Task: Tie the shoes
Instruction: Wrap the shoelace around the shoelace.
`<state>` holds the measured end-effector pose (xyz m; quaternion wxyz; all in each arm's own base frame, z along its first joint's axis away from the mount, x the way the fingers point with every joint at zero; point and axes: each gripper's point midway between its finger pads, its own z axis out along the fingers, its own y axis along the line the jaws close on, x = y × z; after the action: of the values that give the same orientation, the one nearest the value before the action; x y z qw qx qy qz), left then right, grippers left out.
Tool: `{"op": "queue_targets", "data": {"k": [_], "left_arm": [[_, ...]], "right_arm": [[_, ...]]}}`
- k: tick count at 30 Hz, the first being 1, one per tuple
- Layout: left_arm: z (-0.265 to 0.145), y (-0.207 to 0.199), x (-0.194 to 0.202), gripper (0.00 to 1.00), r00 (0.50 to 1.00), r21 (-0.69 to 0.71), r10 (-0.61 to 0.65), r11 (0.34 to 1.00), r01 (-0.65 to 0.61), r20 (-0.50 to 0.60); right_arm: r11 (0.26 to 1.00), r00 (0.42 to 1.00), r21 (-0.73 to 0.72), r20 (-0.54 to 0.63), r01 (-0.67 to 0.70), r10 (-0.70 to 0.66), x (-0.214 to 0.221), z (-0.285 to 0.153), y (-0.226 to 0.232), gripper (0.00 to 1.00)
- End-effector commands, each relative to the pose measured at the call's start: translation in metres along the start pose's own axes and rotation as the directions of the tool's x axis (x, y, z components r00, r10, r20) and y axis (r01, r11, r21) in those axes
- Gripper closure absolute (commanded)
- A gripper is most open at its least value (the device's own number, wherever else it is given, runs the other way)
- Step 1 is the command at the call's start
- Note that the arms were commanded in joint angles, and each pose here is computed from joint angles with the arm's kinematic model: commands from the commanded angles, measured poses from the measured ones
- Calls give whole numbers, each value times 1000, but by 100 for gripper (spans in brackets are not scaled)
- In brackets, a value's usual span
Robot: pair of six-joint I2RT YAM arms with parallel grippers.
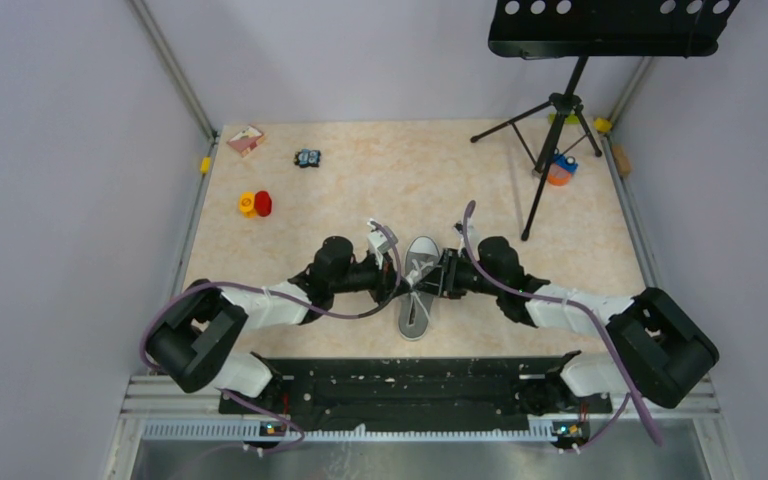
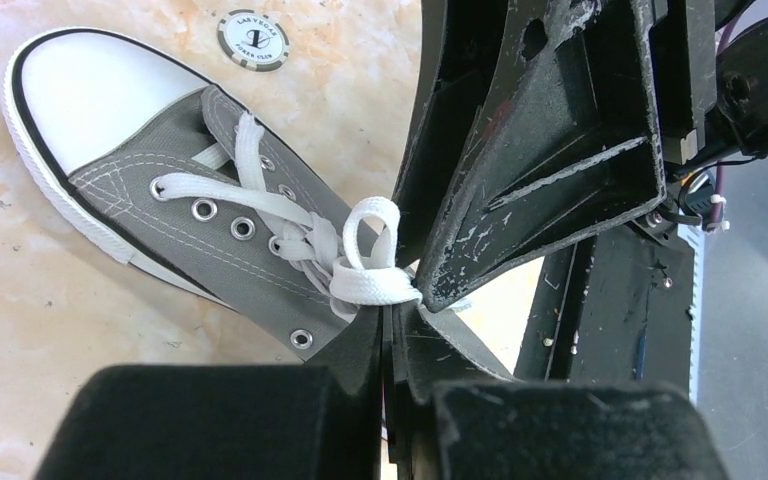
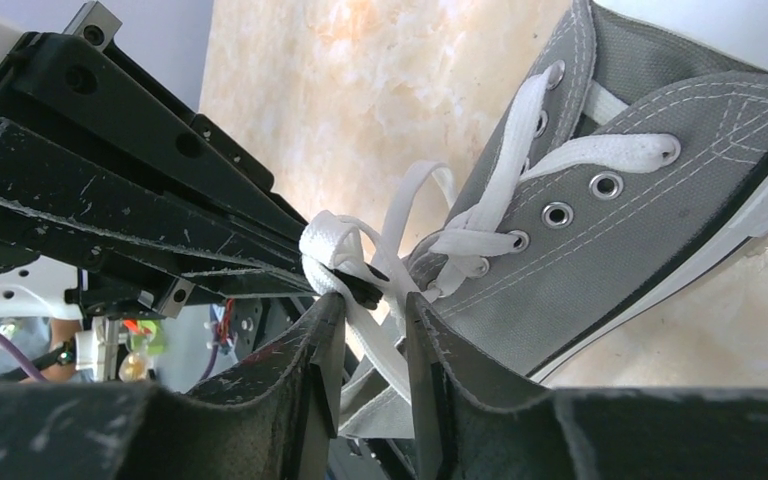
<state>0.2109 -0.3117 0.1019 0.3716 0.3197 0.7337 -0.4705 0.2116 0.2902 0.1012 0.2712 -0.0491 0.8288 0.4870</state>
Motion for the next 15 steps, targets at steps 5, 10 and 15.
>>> {"op": "queue_targets", "data": {"k": [5,10,15], "left_arm": [[-1,-13,-17,100,998,54,50,997,-53,48],[0,-13,-17,100,998,57,49,997,-51,46],[0,-14,-17,100,998,60,45,997,-48,45]], "right_arm": [[999,998,33,55,36,-38,-18,3,-5,63],[998,997,53,63,45,-48,-22,5,-7,62],[998,996,49,76,44,-48,-27,9,-6,66]]}}
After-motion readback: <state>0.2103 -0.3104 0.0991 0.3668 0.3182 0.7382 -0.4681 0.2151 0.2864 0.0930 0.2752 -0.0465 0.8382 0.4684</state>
